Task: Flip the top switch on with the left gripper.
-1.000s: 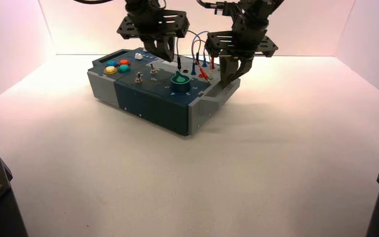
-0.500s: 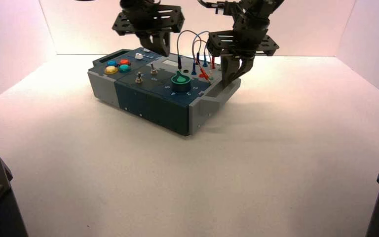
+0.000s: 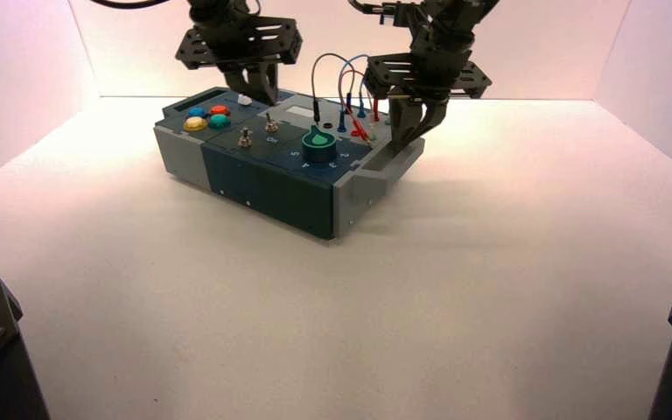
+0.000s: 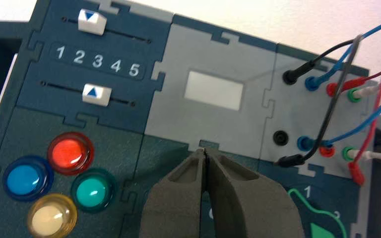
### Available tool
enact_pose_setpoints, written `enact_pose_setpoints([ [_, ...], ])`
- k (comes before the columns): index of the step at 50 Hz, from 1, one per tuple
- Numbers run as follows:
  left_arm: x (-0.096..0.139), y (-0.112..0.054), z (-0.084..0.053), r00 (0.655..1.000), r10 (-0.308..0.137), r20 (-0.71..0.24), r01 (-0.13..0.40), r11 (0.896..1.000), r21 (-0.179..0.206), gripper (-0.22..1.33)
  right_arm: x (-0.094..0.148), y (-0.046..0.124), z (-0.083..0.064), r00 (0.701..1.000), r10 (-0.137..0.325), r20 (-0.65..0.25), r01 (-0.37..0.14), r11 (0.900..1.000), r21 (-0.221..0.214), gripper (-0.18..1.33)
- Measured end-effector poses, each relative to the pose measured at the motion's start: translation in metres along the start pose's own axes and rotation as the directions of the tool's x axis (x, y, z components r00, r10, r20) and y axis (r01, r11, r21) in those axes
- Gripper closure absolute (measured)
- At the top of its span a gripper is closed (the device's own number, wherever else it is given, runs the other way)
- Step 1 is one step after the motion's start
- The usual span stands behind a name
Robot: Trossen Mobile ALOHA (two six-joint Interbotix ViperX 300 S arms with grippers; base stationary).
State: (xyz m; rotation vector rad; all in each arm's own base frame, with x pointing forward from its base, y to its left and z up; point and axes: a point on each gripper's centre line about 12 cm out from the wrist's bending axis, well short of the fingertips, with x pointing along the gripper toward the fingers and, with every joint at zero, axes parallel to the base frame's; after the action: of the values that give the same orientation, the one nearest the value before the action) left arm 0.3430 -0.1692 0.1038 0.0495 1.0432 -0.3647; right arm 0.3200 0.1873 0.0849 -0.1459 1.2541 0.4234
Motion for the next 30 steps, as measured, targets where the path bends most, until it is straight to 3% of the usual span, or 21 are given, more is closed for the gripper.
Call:
enact_pose_setpoints([
  [17, -0.001, 0.019, 0.000, 1.000, 0.028, 0.003, -0.027, 0.999, -0.029, 1.28, 0.002, 0.000, 0.004, 1.000, 0.000, 0.000, 0.000, 1.0000, 0.001, 1.29],
  [30, -0.001, 0.020, 0.001, 1.000, 0.030, 0.005, -0.030, 0.999, -0.033, 1.28, 0.002, 0.000, 0.004, 1.000, 0.000, -0.001, 0.000, 1.0000, 0.001, 1.29],
])
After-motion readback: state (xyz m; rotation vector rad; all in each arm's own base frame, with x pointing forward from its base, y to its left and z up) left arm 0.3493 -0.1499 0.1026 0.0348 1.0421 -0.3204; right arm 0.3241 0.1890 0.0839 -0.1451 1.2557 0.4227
